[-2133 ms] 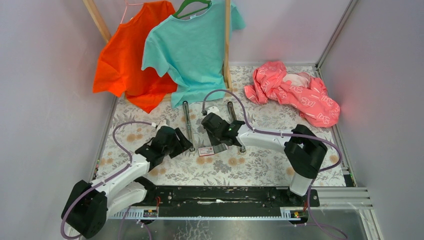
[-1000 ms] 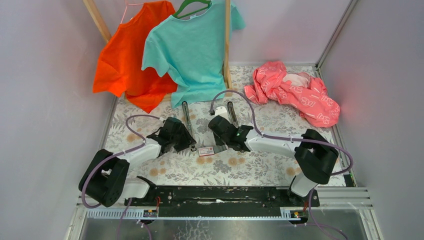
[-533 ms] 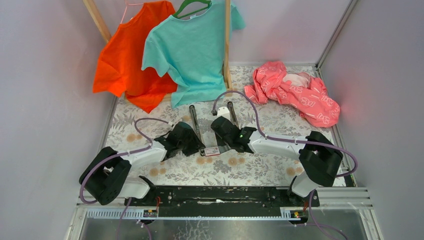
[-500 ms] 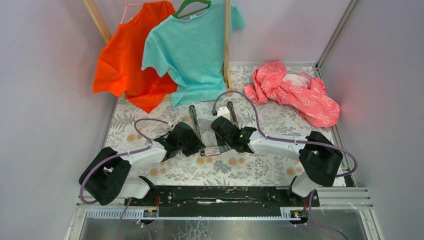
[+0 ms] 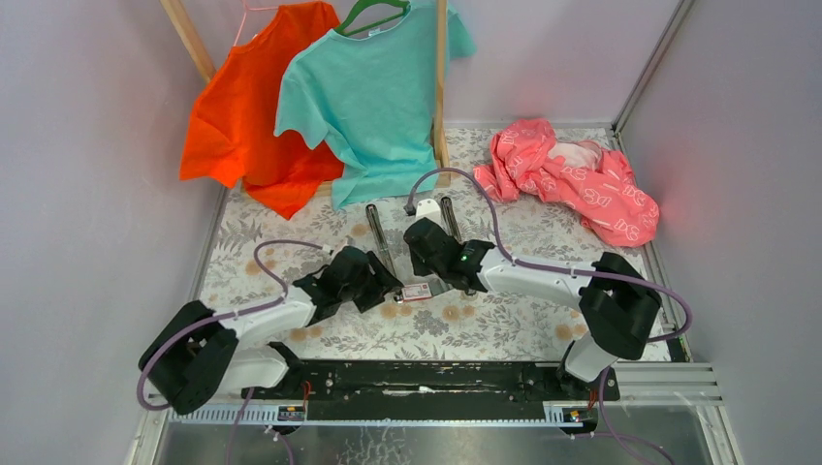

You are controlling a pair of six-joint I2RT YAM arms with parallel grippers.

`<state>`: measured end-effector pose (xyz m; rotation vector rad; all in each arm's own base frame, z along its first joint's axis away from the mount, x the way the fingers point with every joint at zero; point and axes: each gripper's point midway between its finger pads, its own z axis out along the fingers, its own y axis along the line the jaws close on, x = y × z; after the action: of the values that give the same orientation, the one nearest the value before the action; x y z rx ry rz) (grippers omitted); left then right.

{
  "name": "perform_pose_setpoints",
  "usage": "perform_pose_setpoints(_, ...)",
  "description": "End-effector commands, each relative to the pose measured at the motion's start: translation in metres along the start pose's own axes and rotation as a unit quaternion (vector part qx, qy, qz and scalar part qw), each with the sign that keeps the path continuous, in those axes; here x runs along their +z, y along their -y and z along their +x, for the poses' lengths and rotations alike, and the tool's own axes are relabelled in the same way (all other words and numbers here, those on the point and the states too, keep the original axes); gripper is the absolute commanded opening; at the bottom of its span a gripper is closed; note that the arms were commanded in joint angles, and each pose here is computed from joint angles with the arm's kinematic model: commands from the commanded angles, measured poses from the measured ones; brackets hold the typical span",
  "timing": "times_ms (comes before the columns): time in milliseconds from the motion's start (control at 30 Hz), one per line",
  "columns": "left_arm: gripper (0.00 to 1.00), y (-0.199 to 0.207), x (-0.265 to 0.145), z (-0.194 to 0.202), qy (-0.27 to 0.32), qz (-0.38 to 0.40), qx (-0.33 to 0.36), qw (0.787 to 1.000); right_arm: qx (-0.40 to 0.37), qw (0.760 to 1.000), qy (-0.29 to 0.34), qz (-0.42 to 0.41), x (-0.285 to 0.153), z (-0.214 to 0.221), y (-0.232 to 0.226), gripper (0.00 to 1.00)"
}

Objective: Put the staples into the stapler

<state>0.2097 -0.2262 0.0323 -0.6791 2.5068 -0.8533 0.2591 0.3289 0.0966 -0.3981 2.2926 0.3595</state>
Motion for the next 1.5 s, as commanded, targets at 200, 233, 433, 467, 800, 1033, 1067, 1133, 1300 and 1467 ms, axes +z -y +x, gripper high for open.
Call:
perform_pose_setpoints(200, 0.78, -0.04, -0.029, -0.026, 0.064, -0.023, -0.011, 0.998, 0.031, 0.998, 0.011, -0.055, 0.013, -0.023, -0.042, 0.24)
perform_pose_setpoints(233, 0.8, -0.044, -0.031, -0.028, 0.068, -0.025, -0.011, 0.997, 0.032, 0.998, 0.009, -0.058, 0.014, -0.023, -0.045, 0.24)
perform_pose_setpoints(433, 0.89, -0.061, -0.043, -0.04, 0.093, -0.042, -0.002, 0.995, 0.027, 0.998, 0.003, -0.063, 0.023, -0.019, -0.057, 0.24)
perform_pose_setpoints(467, 0.91, -0.062, -0.045, -0.041, 0.096, -0.043, 0.0, 0.994, 0.026, 0.998, 0.002, -0.063, 0.025, -0.018, -0.058, 0.24)
perform_pose_setpoints(800, 1.0, -0.07, -0.047, -0.042, 0.1, -0.049, 0.011, 0.994, 0.022, 0.998, 0.008, -0.056, 0.039, -0.015, -0.066, 0.24)
perform_pose_setpoints(1033, 1.0, -0.071, -0.046, -0.042, 0.1, -0.051, 0.012, 0.994, 0.019, 0.999, 0.014, -0.047, 0.046, -0.016, -0.065, 0.24)
perform_pose_setpoints(1067, 1.0, -0.071, -0.046, -0.042, 0.099, -0.051, 0.012, 0.994, 0.018, 0.999, 0.015, -0.045, 0.047, -0.016, -0.064, 0.24)
perform_pose_setpoints(1133, 1.0, -0.071, -0.046, -0.042, 0.1, -0.05, 0.012, 0.994, 0.016, 0.999, 0.014, -0.043, 0.048, -0.015, -0.064, 0.24)
perform_pose_setpoints(1300, 1.0, -0.073, -0.045, -0.04, 0.097, -0.051, 0.011, 0.994, 0.013, 0.999, 0.016, -0.04, 0.052, -0.016, -0.065, 0.24)
perform_pose_setpoints(1467, 1.0, -0.074, -0.045, -0.04, 0.096, -0.051, 0.01, 0.994, 0.005, 0.999, 0.024, -0.03, 0.055, -0.018, -0.064, 0.24)
